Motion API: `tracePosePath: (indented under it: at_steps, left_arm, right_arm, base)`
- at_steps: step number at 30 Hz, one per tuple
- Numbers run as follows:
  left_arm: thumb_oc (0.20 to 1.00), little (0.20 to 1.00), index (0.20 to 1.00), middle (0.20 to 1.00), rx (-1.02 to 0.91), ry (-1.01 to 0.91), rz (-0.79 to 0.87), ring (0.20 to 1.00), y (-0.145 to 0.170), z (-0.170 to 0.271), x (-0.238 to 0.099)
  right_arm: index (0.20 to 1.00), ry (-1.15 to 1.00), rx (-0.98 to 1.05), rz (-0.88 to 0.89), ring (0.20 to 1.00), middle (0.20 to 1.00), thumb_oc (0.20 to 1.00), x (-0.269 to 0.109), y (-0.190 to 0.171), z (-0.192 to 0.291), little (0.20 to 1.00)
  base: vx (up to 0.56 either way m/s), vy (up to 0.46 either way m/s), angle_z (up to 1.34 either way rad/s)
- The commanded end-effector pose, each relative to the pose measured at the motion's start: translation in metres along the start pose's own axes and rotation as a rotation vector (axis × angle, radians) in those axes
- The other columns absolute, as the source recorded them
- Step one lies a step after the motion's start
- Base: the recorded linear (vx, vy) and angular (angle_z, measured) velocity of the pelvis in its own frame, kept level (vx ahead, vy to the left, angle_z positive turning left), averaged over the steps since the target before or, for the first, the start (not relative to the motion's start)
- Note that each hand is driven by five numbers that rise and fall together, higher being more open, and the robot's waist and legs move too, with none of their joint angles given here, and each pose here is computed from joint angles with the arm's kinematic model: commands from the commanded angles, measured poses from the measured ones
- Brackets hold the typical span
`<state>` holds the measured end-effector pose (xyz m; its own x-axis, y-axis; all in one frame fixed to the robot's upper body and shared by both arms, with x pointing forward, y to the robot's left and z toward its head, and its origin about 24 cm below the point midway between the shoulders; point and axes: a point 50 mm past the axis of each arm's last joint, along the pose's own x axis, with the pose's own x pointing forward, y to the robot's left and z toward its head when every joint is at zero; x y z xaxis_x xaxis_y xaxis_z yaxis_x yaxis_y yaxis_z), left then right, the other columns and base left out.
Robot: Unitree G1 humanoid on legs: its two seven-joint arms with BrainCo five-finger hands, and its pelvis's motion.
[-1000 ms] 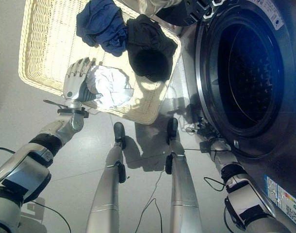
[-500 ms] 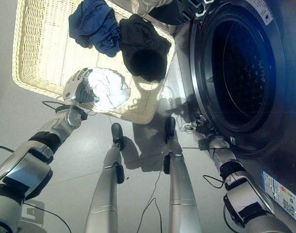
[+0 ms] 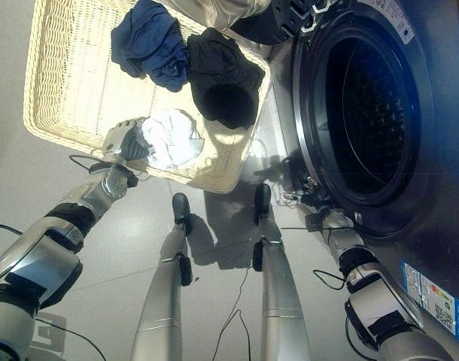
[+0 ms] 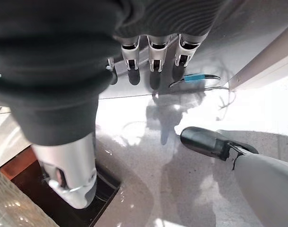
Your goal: Put the clothes into the washing machine.
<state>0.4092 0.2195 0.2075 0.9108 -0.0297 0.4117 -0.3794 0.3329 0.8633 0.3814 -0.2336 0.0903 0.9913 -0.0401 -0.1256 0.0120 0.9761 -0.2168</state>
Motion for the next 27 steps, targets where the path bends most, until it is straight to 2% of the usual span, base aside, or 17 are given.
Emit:
tracePosePath:
  at_steps: [1,7,14,16,20,27]
  left_arm:
    - [0.2,0.2,0.2,0.2,-0.083,0.011,-0.069,0.2,-0.023,0.001,-0.011]
    - [0.2,0.2,0.2,0.2,-0.196,0.018,-0.025,0.2,-0.022,0.002,-0.013]
    - [0.2,0.2,0.2,0.2,-0.516,-0.017,0.182,0.2,-0.008,0.014,-0.017]
    - [0.2,0.2,0.2,0.2,-0.663,-0.077,0.288,0.2,0.001,0.025,-0.021]
    - [0.2,0.2,0.2,0.2,-0.841,-0.241,0.4,0.2,0.006,0.052,-0.04]
    - [0.2,0.2,0.2,0.2,-0.937,-0.54,0.418,0.2,0.017,0.102,-0.071]
  right_arm:
    - [1.0,-0.036,0.044,-0.016,1.0,1.0,1.0,-0.003,-0.002,-0.002,1.0]
    - [1.0,-0.097,0.147,-0.026,1.0,1.0,1.0,-0.004,-0.002,0.006,1.0]
    - [1.0,-0.248,0.382,-0.014,1.0,1.0,1.0,-0.009,0.012,0.029,1.0]
    - [1.0,-0.311,0.463,0.024,1.0,1.0,1.0,-0.017,0.024,0.037,1.0]
    - [1.0,-0.394,0.572,0.129,1.0,1.0,1.0,-0.035,0.045,0.048,1.0]
    - [1.0,-0.495,0.649,0.358,1.0,1.0,1.0,-0.063,0.079,0.071,1.0]
  base:
    - [0.0,0.0,0.0]
    - [0.0,0.0,0.0]
    - [0.0,0.0,0.0]
    - [0.0,0.0,0.0]
    - [-0.01,-0.036,0.0]
    - [0.0,-0.049,0.07]
